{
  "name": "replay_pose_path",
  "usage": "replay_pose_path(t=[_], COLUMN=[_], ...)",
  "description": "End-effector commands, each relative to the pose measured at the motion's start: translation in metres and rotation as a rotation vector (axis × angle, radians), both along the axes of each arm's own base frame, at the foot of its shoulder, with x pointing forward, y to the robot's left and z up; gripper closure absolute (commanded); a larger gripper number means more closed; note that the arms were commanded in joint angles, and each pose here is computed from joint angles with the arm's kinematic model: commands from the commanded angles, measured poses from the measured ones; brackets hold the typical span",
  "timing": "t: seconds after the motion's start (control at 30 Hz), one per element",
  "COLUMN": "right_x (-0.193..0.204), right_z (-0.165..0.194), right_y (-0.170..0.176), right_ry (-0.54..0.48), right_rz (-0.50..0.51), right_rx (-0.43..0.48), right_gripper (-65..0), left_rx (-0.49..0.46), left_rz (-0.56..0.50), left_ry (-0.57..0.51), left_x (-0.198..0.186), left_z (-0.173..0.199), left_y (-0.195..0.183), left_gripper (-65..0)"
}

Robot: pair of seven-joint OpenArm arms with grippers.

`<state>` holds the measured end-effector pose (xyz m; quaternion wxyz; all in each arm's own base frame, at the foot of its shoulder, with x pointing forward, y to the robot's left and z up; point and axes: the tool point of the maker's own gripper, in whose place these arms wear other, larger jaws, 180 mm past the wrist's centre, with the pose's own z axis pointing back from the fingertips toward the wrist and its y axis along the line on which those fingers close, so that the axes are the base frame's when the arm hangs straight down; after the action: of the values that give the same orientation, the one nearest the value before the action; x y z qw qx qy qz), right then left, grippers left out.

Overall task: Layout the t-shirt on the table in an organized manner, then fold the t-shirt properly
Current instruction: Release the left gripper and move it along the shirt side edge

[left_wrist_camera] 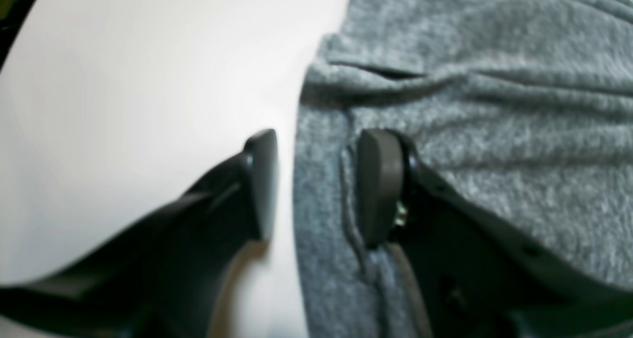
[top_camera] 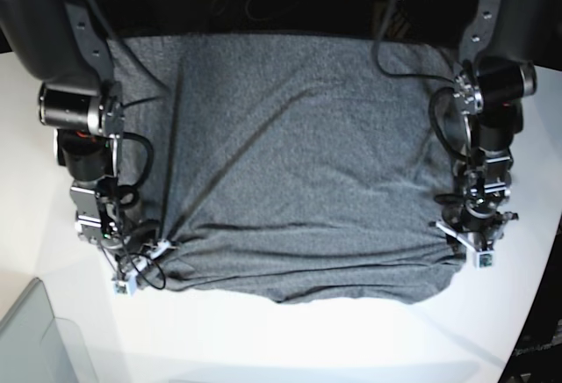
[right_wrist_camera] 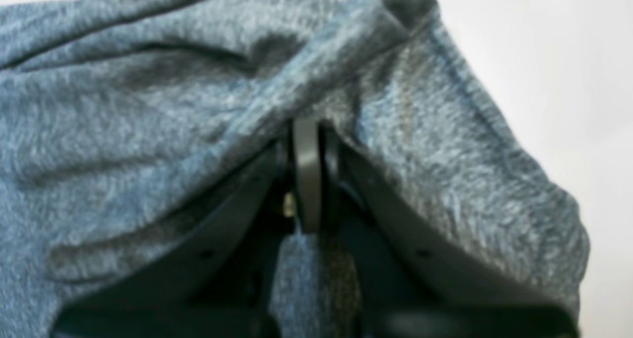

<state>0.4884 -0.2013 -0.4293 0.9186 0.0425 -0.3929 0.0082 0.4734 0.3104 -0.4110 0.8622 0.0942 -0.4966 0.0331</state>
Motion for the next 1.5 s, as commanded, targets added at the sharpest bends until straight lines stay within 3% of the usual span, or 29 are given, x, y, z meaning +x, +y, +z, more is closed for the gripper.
replay_pose_path(t=[0.0, 0.13, 0.4, 0.53, 0.67, 0.87, 0.97, 1.2, 1.47], right_x=[0.005, 0.008, 0.007, 0.005, 0.005, 0.005, 0.005, 0.005, 0.006], right_z=[0.006, 0.008, 0.006, 0.005, 0.005, 0.004, 0.004, 0.004, 0.003], right_y=[-0.001, -0.009, -0.008, -0.01, -0.009, -0.007, -0.007, -0.007, 0.006], right_ry=[0.0, -0.015, -0.009, -0.003, -0.001, 0.001, 0.001, 0.001, 0.0], right_rz=[0.008, -0.04, -0.043, -0.045, -0.044, -0.043, -0.043, -0.043, -0.029], right_rx=[-0.012, -0.037, -0.037, -0.04, -0.039, -0.036, -0.036, -0.036, -0.021], right_gripper=[0.0, 0.0, 0.0, 0.0, 0.0, 0.0, 0.0, 0.0, 0.0], left_rx=[0.018, 0.048, 0.071, 0.084, 0.01, -0.083, -0.106, -0.151, -0.203], left_rz=[0.012, 0.038, 0.039, 0.036, 0.031, -0.043, -0.016, 0.177, 0.109], left_ry=[-0.089, -0.123, -0.136, -0.107, -0.142, -0.073, -0.066, -0.024, 0.092], left_x=[0.023, 0.03, 0.038, 0.019, -0.012, -0.079, -0.115, -0.183, -0.19], left_z=[0.036, 0.059, 0.084, 0.085, 0.098, 0.105, 0.102, 0.075, 0.031], left_y=[0.01, 0.034, 0.042, 0.033, 0.017, -0.027, -0.024, 0.012, -0.024], left_gripper=[-26.6, -26.6, -26.6, -26.6, -26.6, -26.3, -26.2, -26.2, -26.2])
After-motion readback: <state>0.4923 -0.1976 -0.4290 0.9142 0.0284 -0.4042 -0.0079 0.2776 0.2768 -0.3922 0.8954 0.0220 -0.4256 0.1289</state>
